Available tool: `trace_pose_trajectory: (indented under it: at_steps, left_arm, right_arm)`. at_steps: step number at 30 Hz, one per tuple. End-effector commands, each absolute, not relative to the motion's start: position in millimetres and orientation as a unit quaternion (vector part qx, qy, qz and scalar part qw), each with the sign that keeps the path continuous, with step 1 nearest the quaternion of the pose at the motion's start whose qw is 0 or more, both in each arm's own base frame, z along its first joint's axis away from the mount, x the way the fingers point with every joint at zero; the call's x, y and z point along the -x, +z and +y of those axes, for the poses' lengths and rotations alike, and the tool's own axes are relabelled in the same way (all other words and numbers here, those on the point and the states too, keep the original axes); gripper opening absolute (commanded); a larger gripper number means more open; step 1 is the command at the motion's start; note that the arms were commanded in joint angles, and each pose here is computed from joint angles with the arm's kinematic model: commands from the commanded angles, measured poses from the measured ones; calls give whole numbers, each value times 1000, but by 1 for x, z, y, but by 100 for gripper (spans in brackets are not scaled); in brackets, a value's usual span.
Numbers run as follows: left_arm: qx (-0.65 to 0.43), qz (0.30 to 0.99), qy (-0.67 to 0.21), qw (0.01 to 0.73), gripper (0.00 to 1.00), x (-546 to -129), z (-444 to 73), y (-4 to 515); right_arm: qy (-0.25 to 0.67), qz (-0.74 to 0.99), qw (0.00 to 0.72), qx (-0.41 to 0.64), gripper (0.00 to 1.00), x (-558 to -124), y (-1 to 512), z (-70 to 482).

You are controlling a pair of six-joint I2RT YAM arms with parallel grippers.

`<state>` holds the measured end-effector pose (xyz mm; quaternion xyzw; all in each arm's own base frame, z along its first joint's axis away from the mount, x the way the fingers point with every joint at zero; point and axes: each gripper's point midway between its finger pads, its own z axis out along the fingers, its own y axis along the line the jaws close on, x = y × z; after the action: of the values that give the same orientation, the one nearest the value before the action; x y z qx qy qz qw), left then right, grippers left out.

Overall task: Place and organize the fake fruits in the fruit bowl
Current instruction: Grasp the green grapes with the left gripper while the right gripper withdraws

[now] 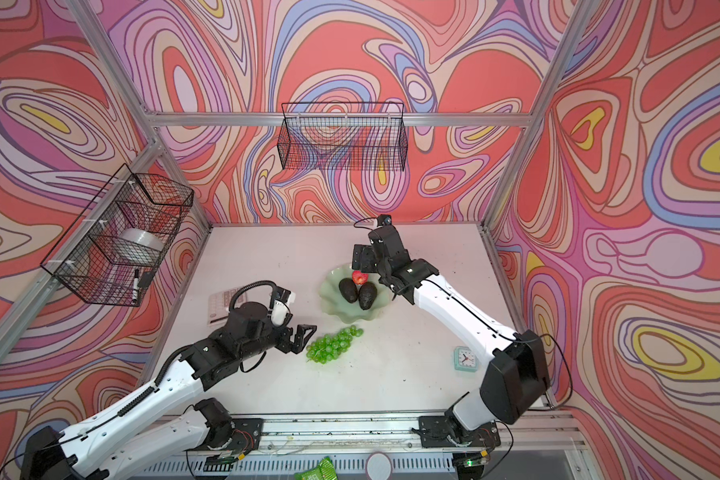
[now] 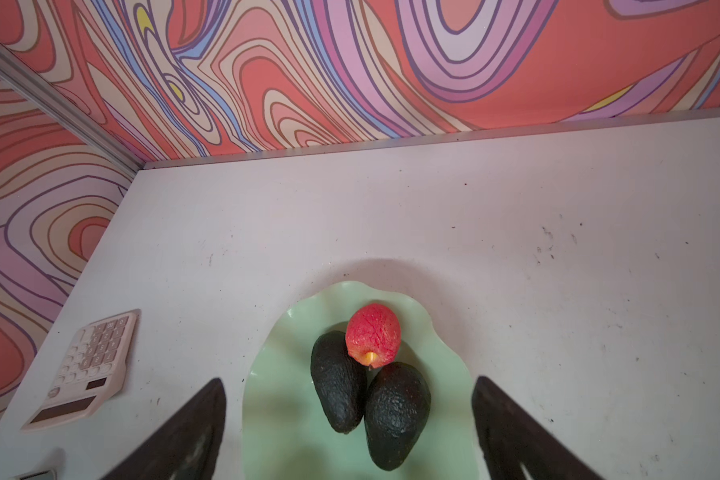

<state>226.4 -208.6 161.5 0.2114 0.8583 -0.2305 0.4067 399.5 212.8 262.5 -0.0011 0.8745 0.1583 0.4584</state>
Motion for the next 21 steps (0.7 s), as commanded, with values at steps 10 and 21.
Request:
trace_pose_trajectory:
  at_steps: [10,21]
  left_arm:
    - [-355,814,-178,424,93,-218,-264,122]
    - [-357,821,-158,417,92,-228,-277,78]
  right_arm:
    - [174,843,509,-14,98,-375,291,179]
    - [160,837,523,-15,98,-362,298,164]
